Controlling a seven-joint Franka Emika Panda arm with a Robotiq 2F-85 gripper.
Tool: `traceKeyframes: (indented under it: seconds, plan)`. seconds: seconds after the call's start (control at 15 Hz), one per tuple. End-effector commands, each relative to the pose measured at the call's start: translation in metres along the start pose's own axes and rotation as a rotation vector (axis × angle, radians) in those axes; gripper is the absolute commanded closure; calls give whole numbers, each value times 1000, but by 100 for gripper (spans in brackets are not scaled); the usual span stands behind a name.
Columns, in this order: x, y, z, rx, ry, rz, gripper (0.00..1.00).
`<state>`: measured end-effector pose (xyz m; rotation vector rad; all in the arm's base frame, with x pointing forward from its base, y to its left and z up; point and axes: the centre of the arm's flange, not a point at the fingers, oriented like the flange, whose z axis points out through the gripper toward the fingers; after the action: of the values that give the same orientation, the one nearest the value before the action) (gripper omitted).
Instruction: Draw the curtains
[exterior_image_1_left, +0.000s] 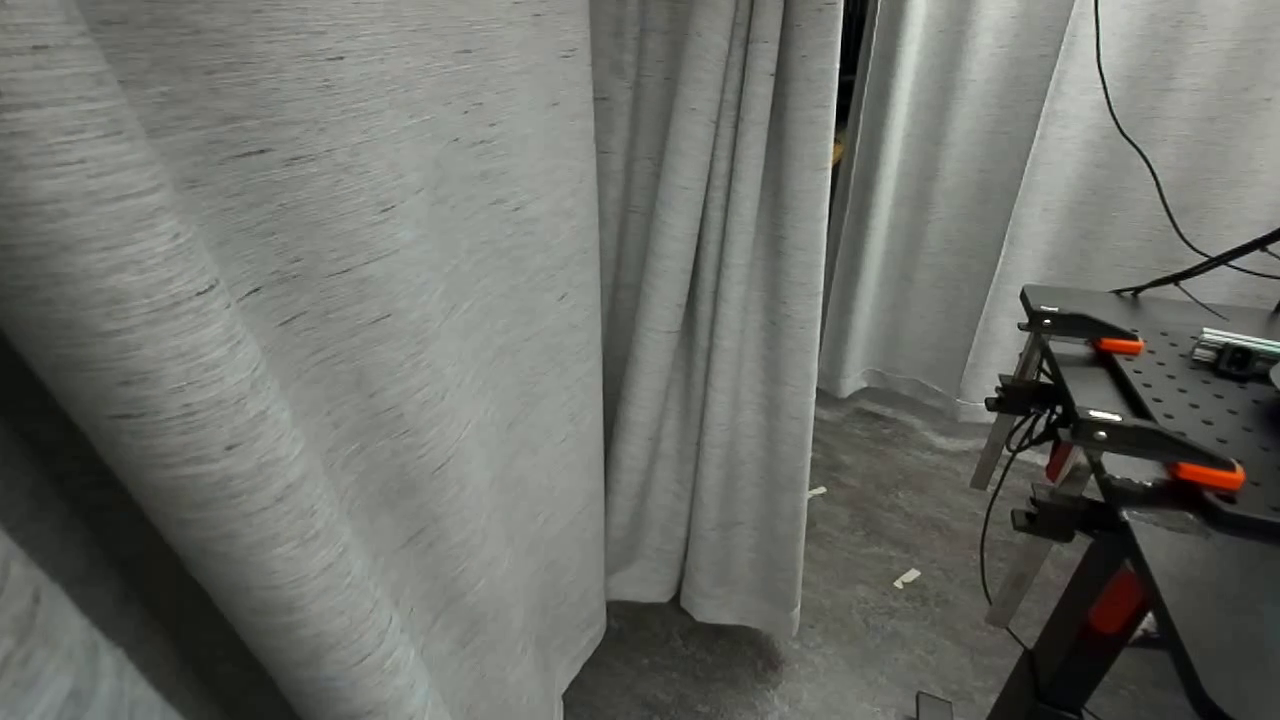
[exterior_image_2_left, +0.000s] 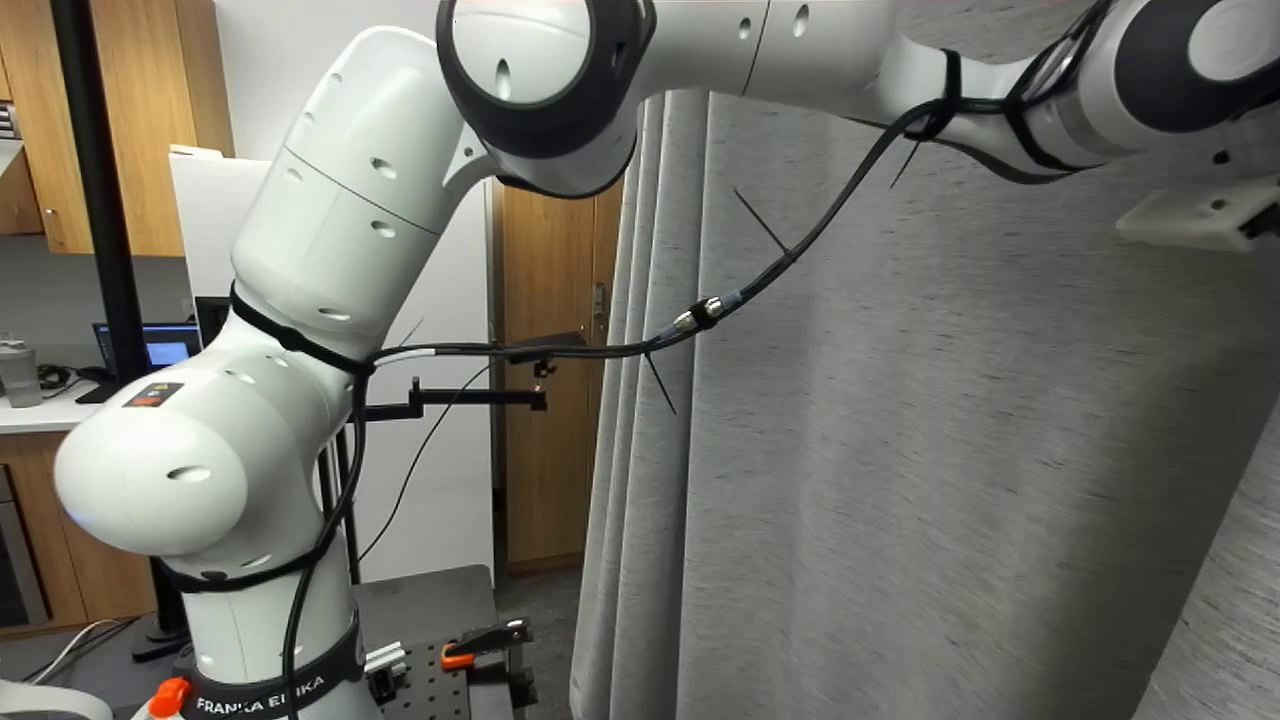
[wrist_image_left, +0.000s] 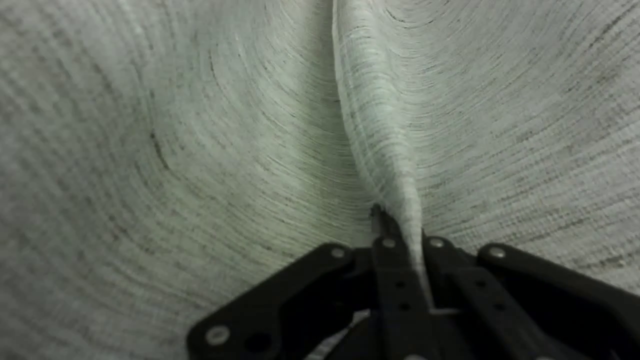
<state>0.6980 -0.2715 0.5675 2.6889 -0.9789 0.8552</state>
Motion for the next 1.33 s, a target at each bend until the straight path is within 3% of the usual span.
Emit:
traceKeyframes:
  seconds: [0.0, 0.47, 0.8, 1.27]
  plan:
    - [21, 60, 62, -133, -92, 77, 99]
    - [46, 159, 80, -241, -146, 203, 99]
    - [52, 212, 88, -299, -194, 285, 99]
    - [60, 219, 98, -354, -227, 375, 99]
